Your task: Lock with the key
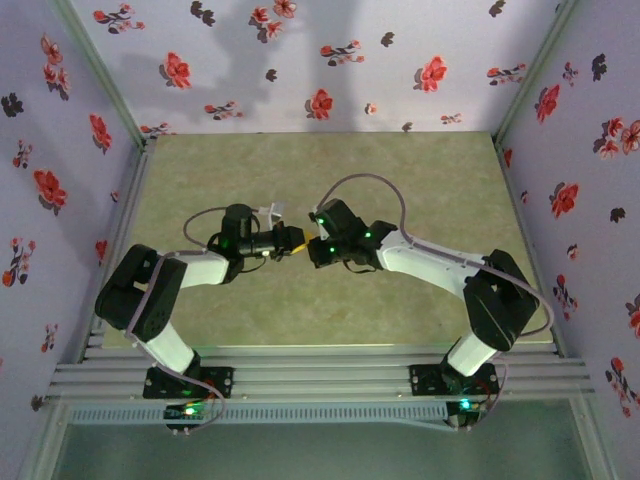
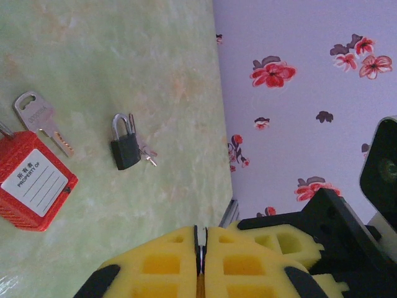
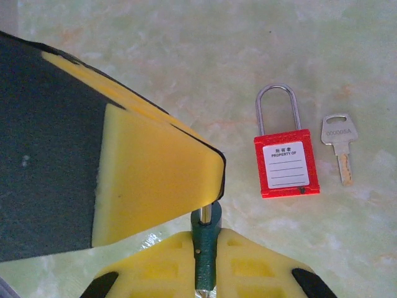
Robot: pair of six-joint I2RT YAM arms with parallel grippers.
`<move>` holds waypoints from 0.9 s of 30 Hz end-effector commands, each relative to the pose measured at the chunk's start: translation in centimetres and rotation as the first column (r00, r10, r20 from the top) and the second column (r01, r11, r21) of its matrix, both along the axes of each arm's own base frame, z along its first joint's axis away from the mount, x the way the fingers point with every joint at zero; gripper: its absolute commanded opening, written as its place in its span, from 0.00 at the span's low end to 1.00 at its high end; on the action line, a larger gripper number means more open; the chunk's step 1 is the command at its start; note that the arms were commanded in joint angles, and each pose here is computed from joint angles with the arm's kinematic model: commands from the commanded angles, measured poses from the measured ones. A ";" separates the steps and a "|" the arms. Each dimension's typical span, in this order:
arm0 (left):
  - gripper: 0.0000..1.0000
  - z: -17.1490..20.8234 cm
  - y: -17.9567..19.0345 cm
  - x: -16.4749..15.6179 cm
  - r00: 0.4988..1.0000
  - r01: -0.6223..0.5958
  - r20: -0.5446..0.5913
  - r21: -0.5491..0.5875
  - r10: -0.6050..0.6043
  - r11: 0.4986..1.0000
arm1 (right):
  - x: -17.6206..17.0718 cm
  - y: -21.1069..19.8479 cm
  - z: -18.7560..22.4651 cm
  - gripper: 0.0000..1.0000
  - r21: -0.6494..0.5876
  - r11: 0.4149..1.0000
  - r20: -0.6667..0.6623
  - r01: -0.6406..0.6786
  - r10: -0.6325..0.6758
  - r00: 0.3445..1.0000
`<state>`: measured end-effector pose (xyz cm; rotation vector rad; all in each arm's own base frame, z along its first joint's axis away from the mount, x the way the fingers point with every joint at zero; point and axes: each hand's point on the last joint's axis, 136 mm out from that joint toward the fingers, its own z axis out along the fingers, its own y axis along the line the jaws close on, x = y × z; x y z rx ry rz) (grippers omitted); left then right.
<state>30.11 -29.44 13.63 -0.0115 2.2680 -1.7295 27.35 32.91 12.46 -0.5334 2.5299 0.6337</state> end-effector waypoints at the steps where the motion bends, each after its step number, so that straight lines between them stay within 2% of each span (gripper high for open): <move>1: 0.00 2.6 -0.4 0.0 0.996 0.032 0.086 -0.051 -0.028 0.998 | 0.0 -1.2 0.3 0.01 -0.018 1.000 0.026 0.022 -0.022 0.999; 7: 0.00 3.0 -0.4 -0.1 0.995 0.037 0.099 -0.071 -0.029 0.997 | -0.5 -1.6 0.7 0.00 0.012 1.000 0.020 0.008 -0.009 1.000; 14: 0.00 3.5 -0.5 -0.2 0.993 0.043 0.110 -0.087 -0.033 0.995 | -2.2 -1.2 2.0 0.00 0.123 0.991 -0.004 -0.055 0.056 0.998; 27: 0.17 3.7 -0.4 -0.2 0.992 0.047 0.118 -0.099 -0.035 0.994 | -4.6 -1.2 2.8 0.00 0.212 0.966 -0.022 -0.145 0.153 0.988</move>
